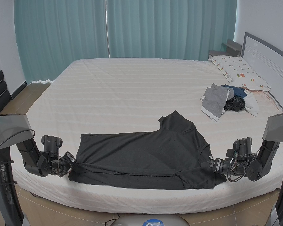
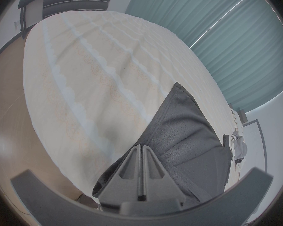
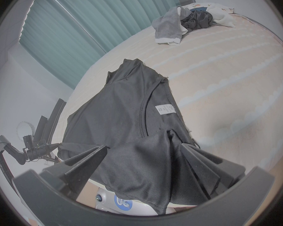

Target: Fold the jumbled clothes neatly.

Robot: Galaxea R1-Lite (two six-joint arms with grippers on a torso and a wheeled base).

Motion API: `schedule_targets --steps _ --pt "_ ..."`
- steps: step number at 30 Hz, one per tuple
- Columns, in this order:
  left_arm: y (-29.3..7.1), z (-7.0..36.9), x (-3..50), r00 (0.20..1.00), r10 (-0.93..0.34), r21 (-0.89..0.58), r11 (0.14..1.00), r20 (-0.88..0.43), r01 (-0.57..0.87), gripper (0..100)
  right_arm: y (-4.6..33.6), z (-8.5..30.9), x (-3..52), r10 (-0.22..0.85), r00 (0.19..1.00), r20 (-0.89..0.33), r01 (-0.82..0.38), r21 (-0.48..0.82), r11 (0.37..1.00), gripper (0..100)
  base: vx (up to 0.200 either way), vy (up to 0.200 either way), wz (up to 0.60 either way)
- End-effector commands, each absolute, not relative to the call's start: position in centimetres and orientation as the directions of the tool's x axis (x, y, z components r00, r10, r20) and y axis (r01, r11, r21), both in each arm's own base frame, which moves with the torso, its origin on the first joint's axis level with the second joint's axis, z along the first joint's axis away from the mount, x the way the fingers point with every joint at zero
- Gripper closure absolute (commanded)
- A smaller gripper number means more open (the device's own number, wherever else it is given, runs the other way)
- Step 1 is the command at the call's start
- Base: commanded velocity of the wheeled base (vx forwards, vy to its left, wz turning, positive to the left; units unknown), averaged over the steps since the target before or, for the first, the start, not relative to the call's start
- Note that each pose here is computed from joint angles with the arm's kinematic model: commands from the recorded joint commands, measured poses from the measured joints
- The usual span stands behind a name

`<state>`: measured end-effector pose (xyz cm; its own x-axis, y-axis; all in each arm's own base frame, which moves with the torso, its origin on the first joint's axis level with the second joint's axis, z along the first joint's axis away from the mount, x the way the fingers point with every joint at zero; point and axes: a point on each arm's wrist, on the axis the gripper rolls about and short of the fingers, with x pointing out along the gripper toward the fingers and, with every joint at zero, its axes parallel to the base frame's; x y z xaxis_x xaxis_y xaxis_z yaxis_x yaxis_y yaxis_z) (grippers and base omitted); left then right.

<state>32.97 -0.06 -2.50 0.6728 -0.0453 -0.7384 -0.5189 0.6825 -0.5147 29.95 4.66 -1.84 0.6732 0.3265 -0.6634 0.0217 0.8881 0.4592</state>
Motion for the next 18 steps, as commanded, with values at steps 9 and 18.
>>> schedule_targets --steps 9,18 --pt "-0.1 -2.6 33.0 0.670 -0.045 -0.512 0.682 -0.741 -0.521 100 5.8 -3.1 29.8 0.347 0.636 -0.689 0.007 0.454 0.891 0 0.000 0.000 0.00" --pt "-0.1 -2.6 33.0 0.671 -0.045 -0.513 0.682 -0.740 -0.520 100 5.8 -3.6 30.2 0.332 0.638 -0.695 0.016 0.443 0.896 100 0.000 0.000 0.00"
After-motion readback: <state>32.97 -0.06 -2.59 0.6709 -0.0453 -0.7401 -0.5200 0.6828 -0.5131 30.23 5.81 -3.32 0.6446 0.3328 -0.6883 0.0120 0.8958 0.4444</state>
